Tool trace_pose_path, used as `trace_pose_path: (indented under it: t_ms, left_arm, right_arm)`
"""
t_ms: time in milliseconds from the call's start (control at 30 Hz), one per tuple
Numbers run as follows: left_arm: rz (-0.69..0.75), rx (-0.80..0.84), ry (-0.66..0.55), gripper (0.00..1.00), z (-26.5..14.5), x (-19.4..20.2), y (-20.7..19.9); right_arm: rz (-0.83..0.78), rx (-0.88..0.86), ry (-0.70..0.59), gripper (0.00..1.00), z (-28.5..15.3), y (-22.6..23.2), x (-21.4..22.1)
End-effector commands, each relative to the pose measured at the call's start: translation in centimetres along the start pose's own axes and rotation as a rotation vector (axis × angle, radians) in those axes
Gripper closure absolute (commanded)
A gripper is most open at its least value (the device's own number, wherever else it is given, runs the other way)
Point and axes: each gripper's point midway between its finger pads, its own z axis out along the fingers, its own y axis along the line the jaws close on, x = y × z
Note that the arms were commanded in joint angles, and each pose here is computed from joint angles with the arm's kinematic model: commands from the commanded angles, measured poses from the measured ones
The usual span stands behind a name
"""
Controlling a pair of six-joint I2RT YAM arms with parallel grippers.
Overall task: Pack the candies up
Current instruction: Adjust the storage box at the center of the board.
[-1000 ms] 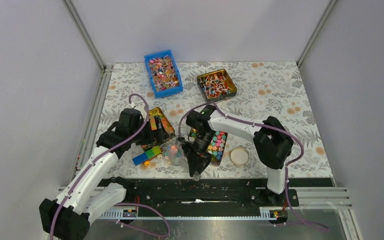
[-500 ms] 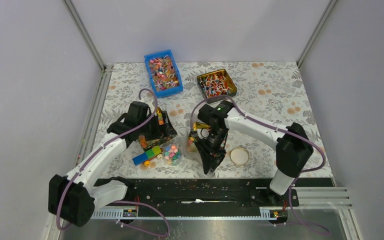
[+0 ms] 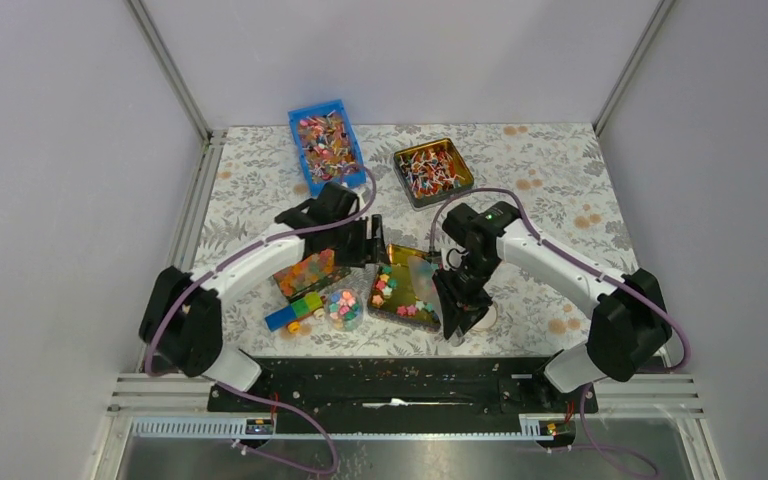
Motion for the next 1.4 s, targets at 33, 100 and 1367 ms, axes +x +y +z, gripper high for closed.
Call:
trace_pose_path:
  t_ms: [33, 100, 1367]
  left_arm:
    - [0.078, -0.078, 0.002, 0.35, 2.8, -2.0, -1.0]
    - [0.085, -0.142, 0.016, 0.41, 3.7, -2.2, -0.4]
    - [0.074, -0.252, -0.077, 0.31, 2.7, -2.7, 2.7]
  right_arm:
    - [0.027, 0.081, -0.037, 1.00, -0.8, -1.6, 0.9]
    - [0.028, 0.111, -0.043, 1.00, -1.1, -2.1, 0.9]
    - [-0.016, 0.192, 0.006, 1.00, -2.3, -2.5, -0.3]
